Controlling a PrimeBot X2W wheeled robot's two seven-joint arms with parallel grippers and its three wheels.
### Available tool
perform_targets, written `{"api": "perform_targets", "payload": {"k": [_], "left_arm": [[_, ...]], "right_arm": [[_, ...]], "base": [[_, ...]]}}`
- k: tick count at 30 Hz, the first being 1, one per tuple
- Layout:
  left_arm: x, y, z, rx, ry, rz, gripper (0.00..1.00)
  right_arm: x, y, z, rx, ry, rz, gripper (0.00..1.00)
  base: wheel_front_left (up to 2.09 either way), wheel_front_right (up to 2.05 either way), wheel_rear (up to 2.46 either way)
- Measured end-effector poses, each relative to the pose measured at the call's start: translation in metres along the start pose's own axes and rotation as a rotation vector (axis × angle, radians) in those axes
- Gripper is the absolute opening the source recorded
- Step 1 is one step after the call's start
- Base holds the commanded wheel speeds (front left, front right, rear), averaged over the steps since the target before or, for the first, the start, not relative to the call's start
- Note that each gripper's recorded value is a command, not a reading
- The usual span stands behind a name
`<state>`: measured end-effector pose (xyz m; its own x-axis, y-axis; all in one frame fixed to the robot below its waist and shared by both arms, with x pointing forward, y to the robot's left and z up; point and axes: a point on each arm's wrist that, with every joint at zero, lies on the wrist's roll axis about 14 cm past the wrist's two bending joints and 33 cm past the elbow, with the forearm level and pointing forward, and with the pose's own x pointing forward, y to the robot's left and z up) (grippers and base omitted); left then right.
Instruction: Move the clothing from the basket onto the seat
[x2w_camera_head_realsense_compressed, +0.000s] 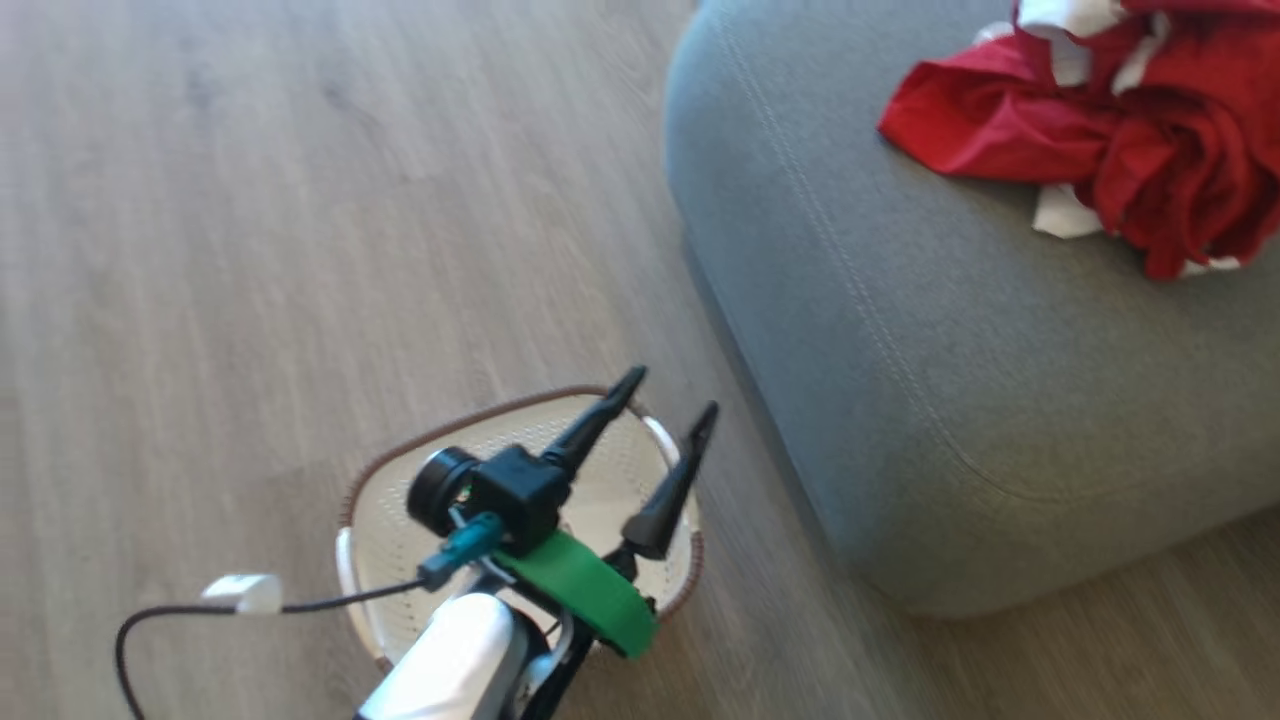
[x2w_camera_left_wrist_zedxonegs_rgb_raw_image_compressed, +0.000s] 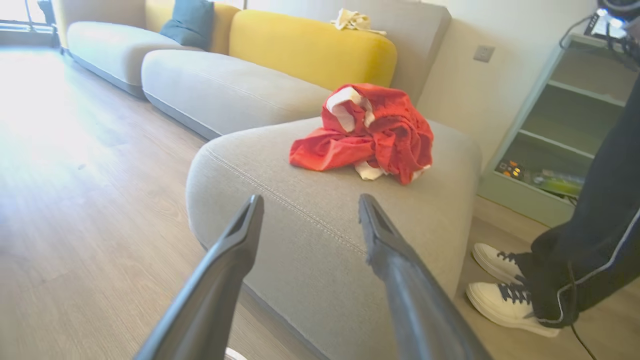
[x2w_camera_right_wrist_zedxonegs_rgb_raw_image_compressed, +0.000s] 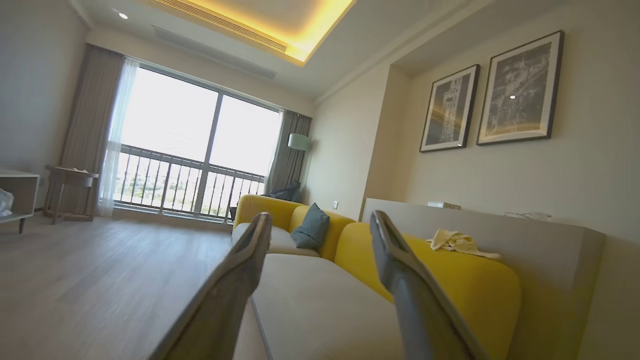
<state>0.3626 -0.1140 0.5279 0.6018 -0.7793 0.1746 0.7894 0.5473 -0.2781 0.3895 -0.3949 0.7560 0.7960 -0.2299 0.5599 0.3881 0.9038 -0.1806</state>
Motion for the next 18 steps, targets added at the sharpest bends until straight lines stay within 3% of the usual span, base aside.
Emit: {"api": "perform_targets", "payload": {"k": [7,18], "left_arm": [[-0.032,0.047,0.044,0.034,-0.114,0.238,1.0],[-0.137,0.123,0.081,0.118,-0.209,0.673,1.0]], "right_arm": [[-0.032,0.066,0.025,0.197,-0.066,0.103,1.0],[-0.073,0.163,0.008,0.436,0.035,0.249,1.0]], "base": [[0.0,0.0,0.0],[0.0,0.0,0.0]]}}
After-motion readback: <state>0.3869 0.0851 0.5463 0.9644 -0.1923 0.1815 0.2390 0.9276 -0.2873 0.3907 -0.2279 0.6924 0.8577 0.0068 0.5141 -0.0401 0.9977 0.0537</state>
